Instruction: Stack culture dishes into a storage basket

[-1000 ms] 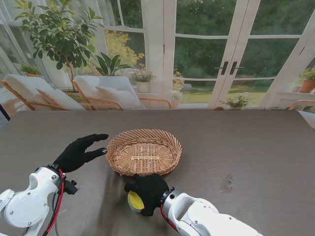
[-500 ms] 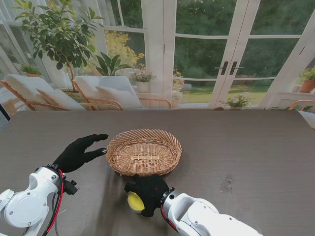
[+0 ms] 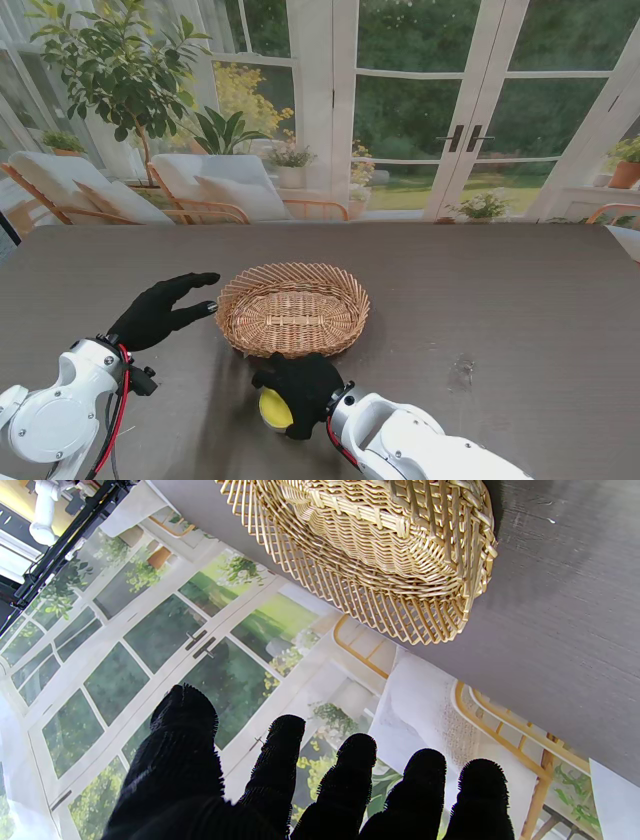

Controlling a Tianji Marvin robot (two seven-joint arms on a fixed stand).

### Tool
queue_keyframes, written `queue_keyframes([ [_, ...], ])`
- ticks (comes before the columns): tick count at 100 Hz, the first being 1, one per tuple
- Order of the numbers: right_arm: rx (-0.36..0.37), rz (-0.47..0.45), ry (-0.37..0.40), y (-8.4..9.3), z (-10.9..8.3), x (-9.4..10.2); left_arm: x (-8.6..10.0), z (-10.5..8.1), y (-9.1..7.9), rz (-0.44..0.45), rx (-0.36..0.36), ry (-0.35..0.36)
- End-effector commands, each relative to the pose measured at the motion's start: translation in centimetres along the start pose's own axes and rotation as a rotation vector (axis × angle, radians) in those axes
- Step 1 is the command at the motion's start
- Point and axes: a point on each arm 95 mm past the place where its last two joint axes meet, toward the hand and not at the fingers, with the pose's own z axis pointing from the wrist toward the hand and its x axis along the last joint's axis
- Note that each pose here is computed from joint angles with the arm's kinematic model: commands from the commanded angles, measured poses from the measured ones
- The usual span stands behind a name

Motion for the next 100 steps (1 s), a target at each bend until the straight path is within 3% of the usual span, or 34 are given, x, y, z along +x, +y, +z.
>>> queue_keyframes([
  [1,0.014,0.007,0.003,-0.2,0.0,0.3,0.0,-0.1,0.2,-0.002,-0.019,-0.002],
  [34,0.022,0.013,-0.006,-0.5,-0.2,0.2,0.0,0.0,0.2,-0.001,-0.024,-0.002],
  [75,-0.010,0.068,-0.044,0.4,-1.4,-0.4,0.0,0.1,0.3,0.001,-0.026,0.001],
  [100,-0.051,0.126,-0.107,1.4,-2.9,-1.6,0.0,0.2,0.4,0.002,-0.027,0.003],
])
